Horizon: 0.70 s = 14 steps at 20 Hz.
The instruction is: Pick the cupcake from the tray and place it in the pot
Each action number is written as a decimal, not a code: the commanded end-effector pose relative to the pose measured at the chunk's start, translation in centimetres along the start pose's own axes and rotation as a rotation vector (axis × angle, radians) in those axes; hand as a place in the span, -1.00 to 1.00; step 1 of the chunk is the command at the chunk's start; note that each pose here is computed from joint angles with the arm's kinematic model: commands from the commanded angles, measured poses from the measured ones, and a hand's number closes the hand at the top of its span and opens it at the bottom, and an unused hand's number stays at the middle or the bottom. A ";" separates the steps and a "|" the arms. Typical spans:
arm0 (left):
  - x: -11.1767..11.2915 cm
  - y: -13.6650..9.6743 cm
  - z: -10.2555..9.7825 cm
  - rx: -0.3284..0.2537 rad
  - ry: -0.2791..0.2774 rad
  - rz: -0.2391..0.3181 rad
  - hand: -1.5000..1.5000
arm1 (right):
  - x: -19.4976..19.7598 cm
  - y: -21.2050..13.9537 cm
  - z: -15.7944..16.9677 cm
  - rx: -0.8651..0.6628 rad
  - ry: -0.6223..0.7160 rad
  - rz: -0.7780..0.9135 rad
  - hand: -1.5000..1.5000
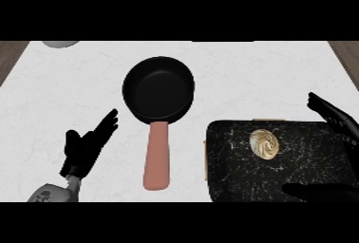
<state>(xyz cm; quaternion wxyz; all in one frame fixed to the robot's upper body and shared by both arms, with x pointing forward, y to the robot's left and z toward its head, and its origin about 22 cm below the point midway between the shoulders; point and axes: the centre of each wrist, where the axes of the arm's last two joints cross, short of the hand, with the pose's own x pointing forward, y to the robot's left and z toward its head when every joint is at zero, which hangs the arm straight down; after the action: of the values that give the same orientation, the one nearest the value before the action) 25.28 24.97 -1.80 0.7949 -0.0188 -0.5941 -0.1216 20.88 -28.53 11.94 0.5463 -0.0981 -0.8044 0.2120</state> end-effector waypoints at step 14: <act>0.1 -0.8 -1.3 -0.031 -0.009 -0.018 0.00 | -3.1 1.3 -3.6 0.446 0.502 0.095 -1.00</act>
<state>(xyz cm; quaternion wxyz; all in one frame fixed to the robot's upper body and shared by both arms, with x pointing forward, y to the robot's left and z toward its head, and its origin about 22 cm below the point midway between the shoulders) 26.08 23.85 -2.07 0.7894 -0.0291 -0.5977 -0.1370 24.34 -27.26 12.64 0.7102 -0.0654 -0.6237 0.3198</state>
